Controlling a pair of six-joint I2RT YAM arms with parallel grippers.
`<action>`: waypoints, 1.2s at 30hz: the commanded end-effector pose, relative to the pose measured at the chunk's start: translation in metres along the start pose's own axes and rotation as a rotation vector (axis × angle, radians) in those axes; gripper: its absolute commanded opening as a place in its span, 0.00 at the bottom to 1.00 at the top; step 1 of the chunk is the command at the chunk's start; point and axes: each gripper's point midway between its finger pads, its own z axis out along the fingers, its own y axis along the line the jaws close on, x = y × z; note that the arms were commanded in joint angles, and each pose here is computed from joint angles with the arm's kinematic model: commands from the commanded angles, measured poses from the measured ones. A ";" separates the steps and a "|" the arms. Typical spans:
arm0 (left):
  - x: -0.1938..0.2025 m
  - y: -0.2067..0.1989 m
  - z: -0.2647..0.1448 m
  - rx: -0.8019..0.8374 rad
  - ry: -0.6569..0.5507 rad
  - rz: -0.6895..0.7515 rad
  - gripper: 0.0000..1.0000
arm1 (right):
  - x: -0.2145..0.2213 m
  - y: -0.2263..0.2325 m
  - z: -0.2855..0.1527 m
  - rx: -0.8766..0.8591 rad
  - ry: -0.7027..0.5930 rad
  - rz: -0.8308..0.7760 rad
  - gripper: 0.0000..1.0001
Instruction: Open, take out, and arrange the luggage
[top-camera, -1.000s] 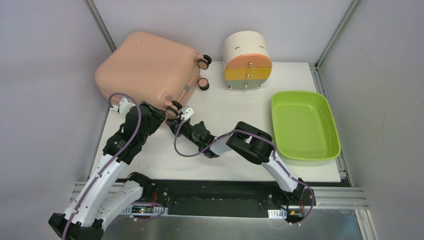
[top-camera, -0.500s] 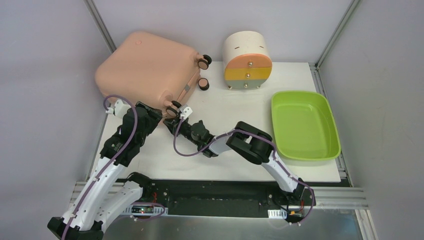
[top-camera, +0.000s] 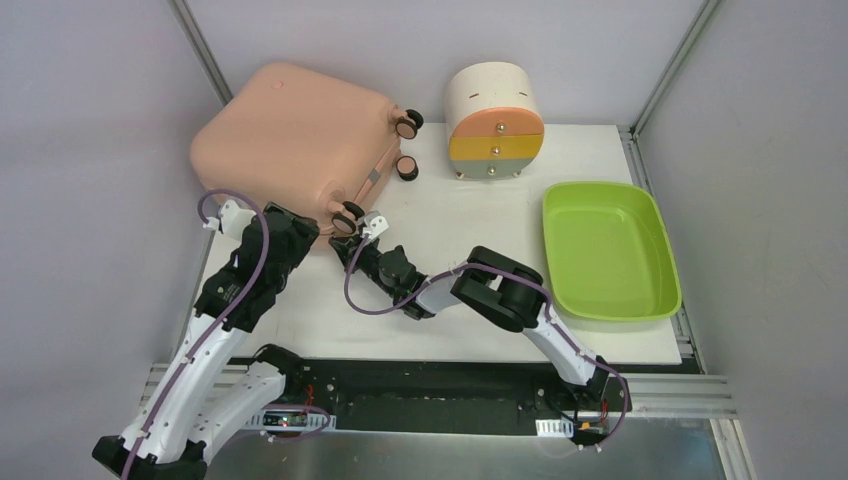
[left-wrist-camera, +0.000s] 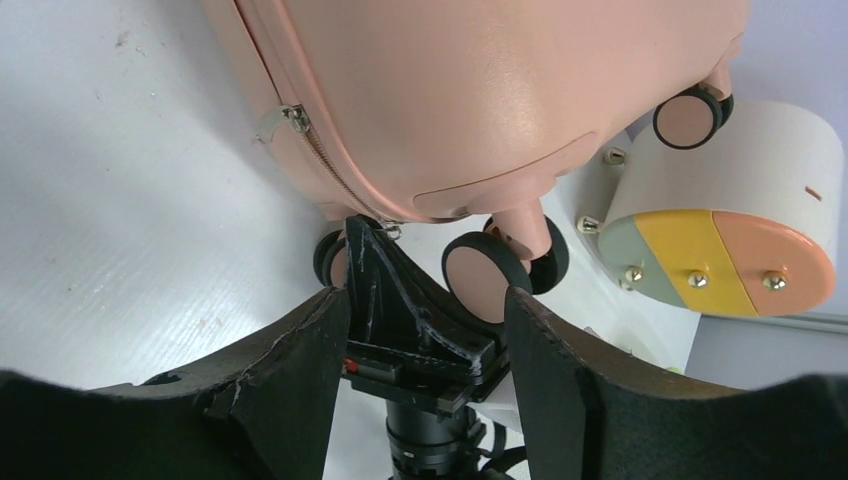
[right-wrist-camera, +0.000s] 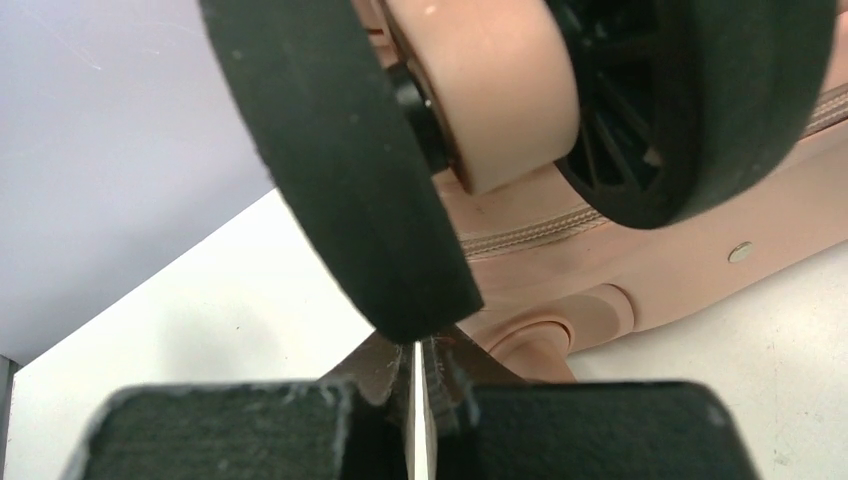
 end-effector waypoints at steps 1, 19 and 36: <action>-0.006 -0.021 -0.004 -0.001 0.027 -0.088 0.60 | -0.068 -0.007 0.004 0.035 -0.175 0.032 0.00; 0.030 -0.061 0.029 -0.135 0.166 -0.144 0.71 | -0.065 -0.004 0.001 -0.021 -0.148 -0.008 0.00; 0.068 -0.062 0.058 -0.243 0.260 -0.193 0.62 | -0.062 -0.014 0.003 -0.008 -0.143 0.006 0.00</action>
